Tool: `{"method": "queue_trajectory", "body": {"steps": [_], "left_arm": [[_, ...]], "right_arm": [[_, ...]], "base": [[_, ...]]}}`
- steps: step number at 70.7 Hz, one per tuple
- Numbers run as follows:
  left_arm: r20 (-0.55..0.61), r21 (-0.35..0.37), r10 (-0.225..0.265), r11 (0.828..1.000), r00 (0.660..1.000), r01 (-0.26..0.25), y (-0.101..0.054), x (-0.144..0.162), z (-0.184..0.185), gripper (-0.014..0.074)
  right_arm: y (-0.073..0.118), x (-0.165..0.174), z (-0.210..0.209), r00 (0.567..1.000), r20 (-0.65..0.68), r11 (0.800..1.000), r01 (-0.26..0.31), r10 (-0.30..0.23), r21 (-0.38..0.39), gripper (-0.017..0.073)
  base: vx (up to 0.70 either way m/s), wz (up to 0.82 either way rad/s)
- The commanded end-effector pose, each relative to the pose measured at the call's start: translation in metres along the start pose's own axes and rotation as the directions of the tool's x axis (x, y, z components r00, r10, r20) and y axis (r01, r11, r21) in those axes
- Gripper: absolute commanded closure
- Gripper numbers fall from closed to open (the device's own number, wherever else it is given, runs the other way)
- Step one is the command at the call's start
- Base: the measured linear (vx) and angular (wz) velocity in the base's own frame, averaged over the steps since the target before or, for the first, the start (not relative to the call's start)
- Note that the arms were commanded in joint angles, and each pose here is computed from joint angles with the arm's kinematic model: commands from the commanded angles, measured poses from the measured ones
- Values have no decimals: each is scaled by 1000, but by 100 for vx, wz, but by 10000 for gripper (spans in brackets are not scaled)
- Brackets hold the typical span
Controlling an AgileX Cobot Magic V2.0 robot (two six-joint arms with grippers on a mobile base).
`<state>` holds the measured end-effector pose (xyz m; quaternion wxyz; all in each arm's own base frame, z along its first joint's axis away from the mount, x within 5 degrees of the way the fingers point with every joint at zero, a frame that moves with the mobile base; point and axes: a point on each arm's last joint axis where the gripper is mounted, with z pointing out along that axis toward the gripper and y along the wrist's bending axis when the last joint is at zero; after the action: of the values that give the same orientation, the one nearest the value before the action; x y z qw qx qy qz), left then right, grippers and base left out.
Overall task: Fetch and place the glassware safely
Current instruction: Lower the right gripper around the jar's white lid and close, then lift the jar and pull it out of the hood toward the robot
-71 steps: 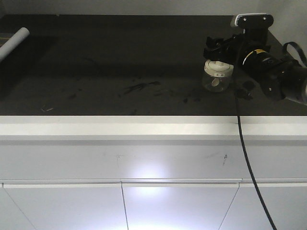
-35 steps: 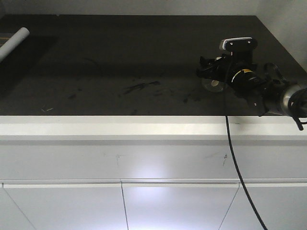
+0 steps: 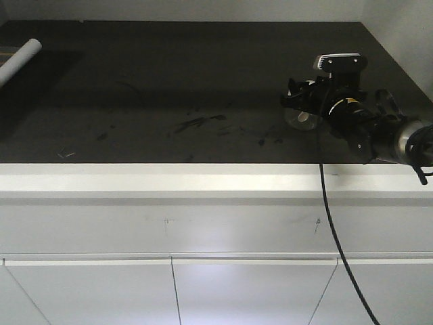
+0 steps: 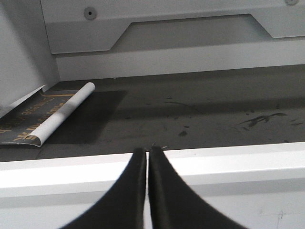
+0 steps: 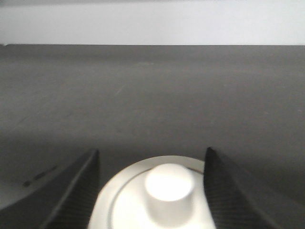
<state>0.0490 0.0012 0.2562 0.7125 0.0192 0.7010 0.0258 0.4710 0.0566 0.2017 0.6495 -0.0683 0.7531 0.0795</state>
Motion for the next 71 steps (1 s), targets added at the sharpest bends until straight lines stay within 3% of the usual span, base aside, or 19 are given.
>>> {"method": "queue_trajectory", "body": {"steps": [1,24,35,49,71], "left_arm": [[84,8,-18,1000,996,18,0,-14,-1,601],[84,8,-18,1000,996,18,0,-14,-1,601],[84,8,-18,1000,996,18,0,-14,-1,601],[84,8,-18,1000,996,18,0,-14,-1,601],[84,8,-18,1000,996,18,0,-14,-1,601]], "right_arm": [[-1,-42,-7,986,164,1000,29,-29,4,197],[0,-40,-6,989,138,998,57,-56,-3,574],[1,-42,-7,988,142,998,65,-64,-6,568],[4,-73,-24,980,189,998,66,-65,-2,566],[14,-90,-98,974,216,997,77,-73,-11,563]], "base": [[0,0],[0,0],[0,0],[0,0],[0,0]]}}
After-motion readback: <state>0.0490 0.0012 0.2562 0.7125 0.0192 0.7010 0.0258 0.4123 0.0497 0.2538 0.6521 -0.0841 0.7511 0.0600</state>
